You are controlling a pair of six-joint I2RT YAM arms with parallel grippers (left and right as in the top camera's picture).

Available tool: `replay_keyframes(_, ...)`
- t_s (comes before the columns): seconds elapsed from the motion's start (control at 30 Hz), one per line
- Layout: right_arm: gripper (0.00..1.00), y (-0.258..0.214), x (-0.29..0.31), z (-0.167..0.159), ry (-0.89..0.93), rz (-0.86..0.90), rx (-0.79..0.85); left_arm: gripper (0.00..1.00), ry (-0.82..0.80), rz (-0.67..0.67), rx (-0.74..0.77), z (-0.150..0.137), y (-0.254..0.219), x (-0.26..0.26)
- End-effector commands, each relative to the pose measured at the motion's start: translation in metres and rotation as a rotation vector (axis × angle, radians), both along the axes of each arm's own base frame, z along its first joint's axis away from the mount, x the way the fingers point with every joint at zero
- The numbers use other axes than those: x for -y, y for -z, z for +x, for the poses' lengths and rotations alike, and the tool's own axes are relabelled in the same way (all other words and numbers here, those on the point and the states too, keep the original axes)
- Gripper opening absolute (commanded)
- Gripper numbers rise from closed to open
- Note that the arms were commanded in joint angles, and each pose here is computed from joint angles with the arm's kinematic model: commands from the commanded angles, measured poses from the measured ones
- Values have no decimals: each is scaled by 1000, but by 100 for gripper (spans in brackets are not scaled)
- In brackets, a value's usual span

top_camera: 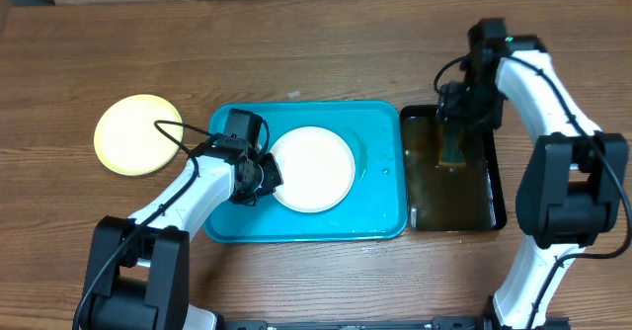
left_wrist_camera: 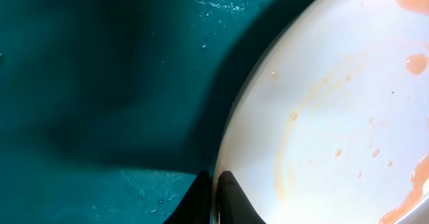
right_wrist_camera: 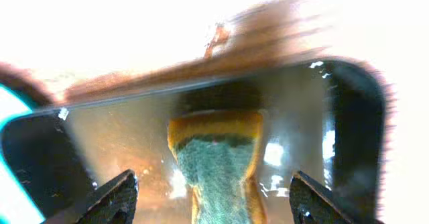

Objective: Clean dirty plates on tray and stack at the side
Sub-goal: 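Return the sponge to the black tray and release it, then lift the white plate with the left gripper and tip it over the black tray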

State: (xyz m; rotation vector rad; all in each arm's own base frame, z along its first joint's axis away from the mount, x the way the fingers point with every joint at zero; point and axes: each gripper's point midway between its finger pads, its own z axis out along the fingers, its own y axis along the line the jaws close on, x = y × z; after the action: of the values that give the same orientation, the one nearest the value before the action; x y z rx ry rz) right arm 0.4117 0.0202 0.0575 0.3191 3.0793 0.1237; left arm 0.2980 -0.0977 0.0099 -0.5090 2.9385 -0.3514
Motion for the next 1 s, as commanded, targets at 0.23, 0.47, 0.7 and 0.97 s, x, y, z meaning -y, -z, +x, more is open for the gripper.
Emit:
replay_keyframes(0.23, 98, -35, 62, 30, 142, 1, 127, 23, 47, 27, 8, 1, 2, -1)
replay_keyframes(0.47, 100, -35, 98, 26, 224, -5, 132, 23, 66, 57, 8, -1, 4, 2)
replay_keyframes(0.7, 100, -35, 114, 24, 258, -8, 135, 5, 91, 69, 13, 1, 3, 1)
replay_keyframes(0.97, 100, -35, 113, 24, 258, -7, 135, 4, 117, 135, 45, 29, -39, -16)
